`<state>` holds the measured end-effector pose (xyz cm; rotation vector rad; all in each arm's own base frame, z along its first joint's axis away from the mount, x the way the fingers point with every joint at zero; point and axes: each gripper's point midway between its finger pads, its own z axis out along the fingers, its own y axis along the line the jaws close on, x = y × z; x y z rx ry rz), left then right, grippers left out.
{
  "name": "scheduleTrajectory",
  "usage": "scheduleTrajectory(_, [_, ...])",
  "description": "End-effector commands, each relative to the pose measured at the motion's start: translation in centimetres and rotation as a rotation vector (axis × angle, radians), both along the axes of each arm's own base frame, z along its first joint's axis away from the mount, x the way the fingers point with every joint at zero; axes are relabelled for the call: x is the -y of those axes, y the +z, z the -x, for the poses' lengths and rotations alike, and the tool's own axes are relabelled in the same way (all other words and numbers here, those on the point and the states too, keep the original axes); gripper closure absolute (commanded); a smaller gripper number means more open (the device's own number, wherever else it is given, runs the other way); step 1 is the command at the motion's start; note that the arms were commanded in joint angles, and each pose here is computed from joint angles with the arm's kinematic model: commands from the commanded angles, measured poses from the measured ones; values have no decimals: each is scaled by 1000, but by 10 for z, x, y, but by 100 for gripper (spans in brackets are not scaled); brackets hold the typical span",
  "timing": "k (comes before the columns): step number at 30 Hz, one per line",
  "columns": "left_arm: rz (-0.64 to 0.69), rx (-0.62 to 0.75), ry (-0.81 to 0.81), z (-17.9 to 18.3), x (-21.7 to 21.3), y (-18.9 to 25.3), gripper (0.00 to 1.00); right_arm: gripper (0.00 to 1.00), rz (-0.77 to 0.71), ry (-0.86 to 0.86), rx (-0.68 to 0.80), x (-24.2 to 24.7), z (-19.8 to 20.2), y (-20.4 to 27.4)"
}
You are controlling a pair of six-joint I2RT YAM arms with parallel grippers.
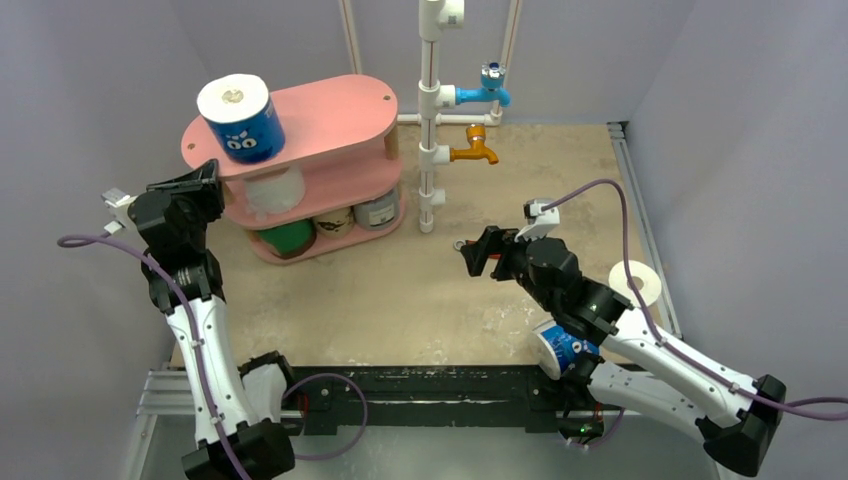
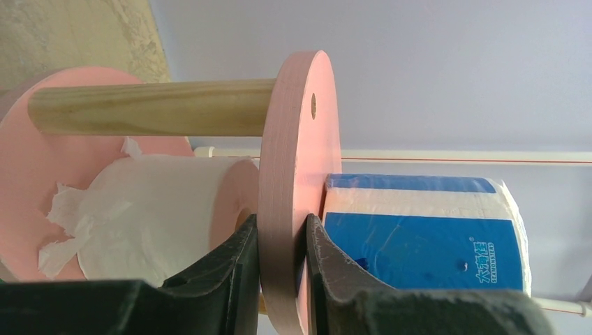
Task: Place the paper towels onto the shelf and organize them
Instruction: Adjust the shelf at the center of the board.
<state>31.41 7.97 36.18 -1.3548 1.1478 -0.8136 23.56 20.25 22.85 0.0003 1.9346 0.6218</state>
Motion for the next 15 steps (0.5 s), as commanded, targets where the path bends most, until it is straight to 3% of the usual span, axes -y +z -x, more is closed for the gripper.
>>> scheduleTrajectory(1, [-138,58,-16,20,10,36,100,11,-41,-1,30,3,2,19])
scheduleTrajectory(14, [-153,-45,10,49,17,11,100,11,-39,-23,37,14,7,26])
scheduleTrajectory(15, [-160,-52,19,51,16,11,90,11,-38,-27,37,15,7,27])
